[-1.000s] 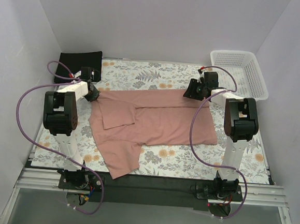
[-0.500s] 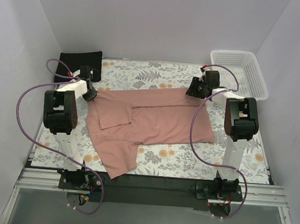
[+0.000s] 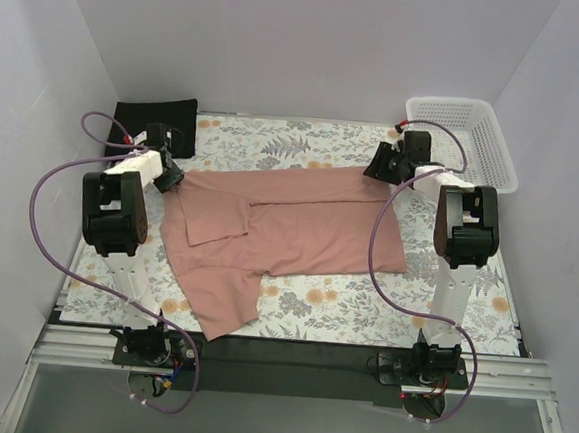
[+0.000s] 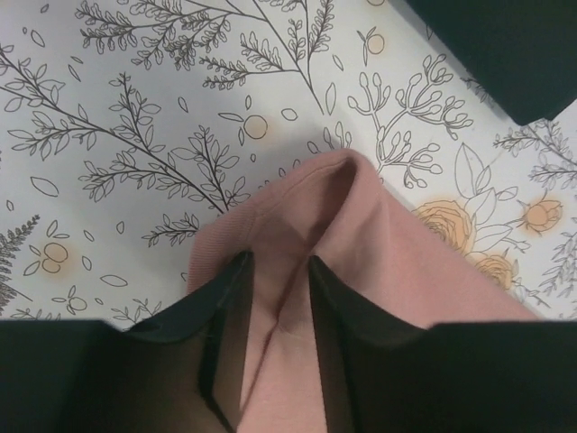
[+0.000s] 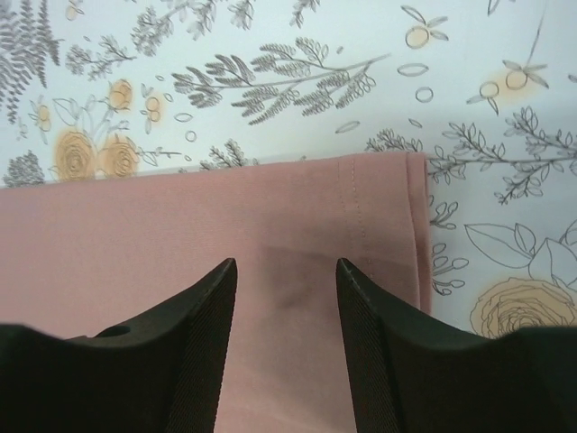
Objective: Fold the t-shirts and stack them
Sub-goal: Fold the tshirt
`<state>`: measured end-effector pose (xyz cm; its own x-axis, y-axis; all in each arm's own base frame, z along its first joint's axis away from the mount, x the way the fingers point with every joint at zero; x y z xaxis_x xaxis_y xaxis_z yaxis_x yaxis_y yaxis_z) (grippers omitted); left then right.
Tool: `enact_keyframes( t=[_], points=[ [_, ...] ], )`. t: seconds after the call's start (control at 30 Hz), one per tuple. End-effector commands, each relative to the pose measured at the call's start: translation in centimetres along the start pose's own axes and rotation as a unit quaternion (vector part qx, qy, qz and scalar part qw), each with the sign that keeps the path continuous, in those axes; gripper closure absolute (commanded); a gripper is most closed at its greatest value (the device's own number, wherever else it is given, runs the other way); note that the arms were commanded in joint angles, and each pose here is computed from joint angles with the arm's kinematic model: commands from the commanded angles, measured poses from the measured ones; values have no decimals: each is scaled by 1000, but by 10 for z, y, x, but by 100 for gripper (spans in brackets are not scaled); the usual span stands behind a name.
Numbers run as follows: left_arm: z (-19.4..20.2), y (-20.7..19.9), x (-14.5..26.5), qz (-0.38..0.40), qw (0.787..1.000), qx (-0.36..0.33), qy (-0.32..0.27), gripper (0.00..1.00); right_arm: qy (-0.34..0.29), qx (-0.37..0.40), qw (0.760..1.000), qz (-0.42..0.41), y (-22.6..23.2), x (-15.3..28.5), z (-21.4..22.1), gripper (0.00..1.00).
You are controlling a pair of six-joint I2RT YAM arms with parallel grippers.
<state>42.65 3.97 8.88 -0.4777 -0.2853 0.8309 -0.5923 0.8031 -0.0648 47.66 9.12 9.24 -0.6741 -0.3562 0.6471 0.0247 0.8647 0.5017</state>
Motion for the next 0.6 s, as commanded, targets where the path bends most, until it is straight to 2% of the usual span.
enact_keyframes(
  t=[0.0, 0.17, 0.27, 0.3, 0.4, 0.43, 0.5, 0.57],
  points=[
    [-16, 1, 9, 9, 1000, 4, -10, 68, -43, 25, 997, -57, 29, 18, -41, 44],
    [-50, -12, 65, 67, 996, 15, -64, 37, -91, 55, 990, -96, 70, 59, -69, 40],
    [-58, -15, 108, 87, 992, 15, -94, 29, -85, 63, 990, -93, 81, 85, -60, 36],
    [-50, -17, 116, 90, 992, 8, -91, 25, -87, 62, 991, -85, 81, 92, -57, 33],
    [-31, -11, 154, 102, 990, 4, -99, 23, -69, 52, 994, -62, 78, 116, -33, 29],
    [-7, -2, 153, 94, 993, 0, -74, 24, -51, 45, 996, -53, 72, 119, -18, 29],
    [19, 2, 180, 124, 989, -2, -78, 27, -40, 36, 997, -50, 76, 139, -6, 27],
    [60, 17, 176, 108, 993, -17, -41, 28, -29, 38, 998, -37, 78, 155, 11, 25]
  ],
)
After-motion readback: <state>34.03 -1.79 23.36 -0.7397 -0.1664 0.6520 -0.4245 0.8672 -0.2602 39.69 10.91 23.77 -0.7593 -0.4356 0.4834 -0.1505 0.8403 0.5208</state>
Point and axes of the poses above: each gripper's point midway between its finger pads, its own x axis back along the fingers, its own y axis along the line the jaws close on, z = x × y, the point moved 8 cm from there along x, back along the fingers, and after that the axes turned 9 degrees about -x, right-handed, at the moved point
